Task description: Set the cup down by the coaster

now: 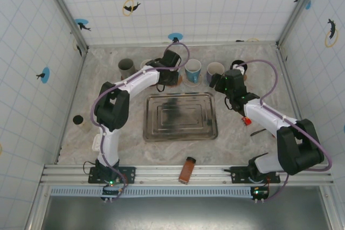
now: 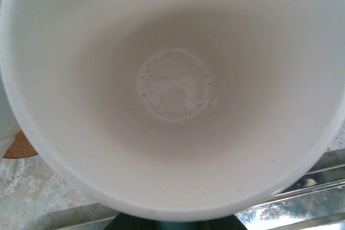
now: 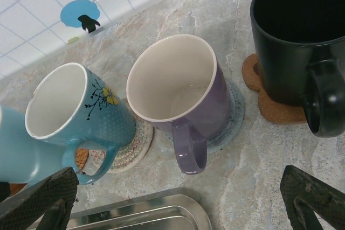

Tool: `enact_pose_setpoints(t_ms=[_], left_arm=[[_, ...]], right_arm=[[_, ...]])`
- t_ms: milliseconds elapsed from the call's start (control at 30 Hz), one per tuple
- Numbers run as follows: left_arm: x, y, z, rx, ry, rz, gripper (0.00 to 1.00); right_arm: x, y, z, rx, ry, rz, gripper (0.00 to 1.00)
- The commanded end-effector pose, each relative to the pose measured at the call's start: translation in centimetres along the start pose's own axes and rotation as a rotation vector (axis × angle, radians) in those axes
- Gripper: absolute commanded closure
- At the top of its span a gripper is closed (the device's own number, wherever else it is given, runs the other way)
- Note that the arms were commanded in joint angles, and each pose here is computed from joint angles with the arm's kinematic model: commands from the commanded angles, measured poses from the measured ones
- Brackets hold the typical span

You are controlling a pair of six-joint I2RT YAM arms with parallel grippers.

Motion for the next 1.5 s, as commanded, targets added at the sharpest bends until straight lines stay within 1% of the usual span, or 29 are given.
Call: enact_pose_setpoints(t_ms=[0, 600, 1467], left_arm=[[1.25, 0.21, -3.09, -0.001, -0.096, 0.006, 1.0], [0.8, 0.28, -3.29, 0.012, -0.101, 0.019, 1.0], [0.47, 0.79, -3.36, 0.01, -0.092, -0.001, 1.0]], right_arm=[[0.05, 1.54, -2.33, -0.02, -0.054, -0.039, 0.01], [-0.09, 1.58, -2.24, -0.019, -0.049, -0.04, 0.01], [-0.24, 1.53, -2.11, -0.018, -0.043, -0.038, 0.01]])
Point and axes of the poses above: each hand's point on the last joint's axis, 136 mm out from that joint toward the fingers, its own x axis back along the fingers, its own y axis along the line the jaws close on, z = x × y, the point moved 2 cm from there along x, back along the fingers, and after that the axes turned 4 degrees about -x, right-handed, at the moved point
